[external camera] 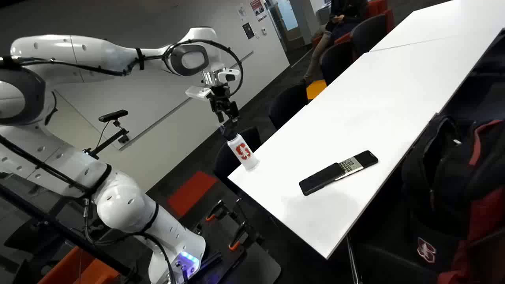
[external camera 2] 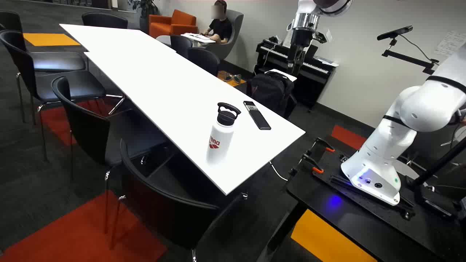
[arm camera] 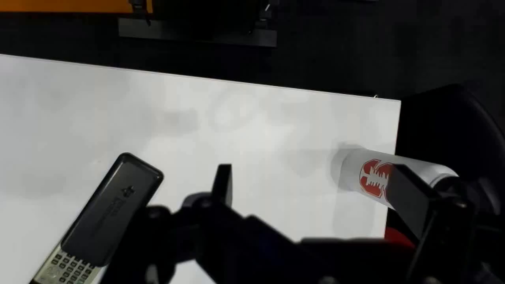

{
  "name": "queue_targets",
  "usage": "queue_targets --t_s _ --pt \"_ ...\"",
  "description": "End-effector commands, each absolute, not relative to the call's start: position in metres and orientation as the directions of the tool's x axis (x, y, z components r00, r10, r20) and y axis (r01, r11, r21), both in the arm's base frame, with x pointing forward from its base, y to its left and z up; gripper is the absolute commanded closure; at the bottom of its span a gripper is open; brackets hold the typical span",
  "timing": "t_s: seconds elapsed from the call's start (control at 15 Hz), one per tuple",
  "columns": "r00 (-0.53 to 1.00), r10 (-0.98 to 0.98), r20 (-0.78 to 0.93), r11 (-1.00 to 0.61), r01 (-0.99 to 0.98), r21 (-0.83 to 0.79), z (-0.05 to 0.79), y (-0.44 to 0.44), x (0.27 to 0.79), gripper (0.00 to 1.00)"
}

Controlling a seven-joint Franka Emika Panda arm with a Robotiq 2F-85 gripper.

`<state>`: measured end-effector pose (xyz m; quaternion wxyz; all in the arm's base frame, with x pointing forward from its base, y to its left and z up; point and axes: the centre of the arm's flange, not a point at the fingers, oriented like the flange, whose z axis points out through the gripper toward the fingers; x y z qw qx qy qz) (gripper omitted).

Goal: Pick up the black lid off the white bottle and put it on the table.

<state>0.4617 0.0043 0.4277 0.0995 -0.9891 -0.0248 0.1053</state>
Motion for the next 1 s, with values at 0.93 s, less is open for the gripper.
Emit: queue_targets --t_s 0.93 --pt "0.95 0.289 -0.114 -0.953 0.275 -0.123 0.43 0.105 0.449 0.0"
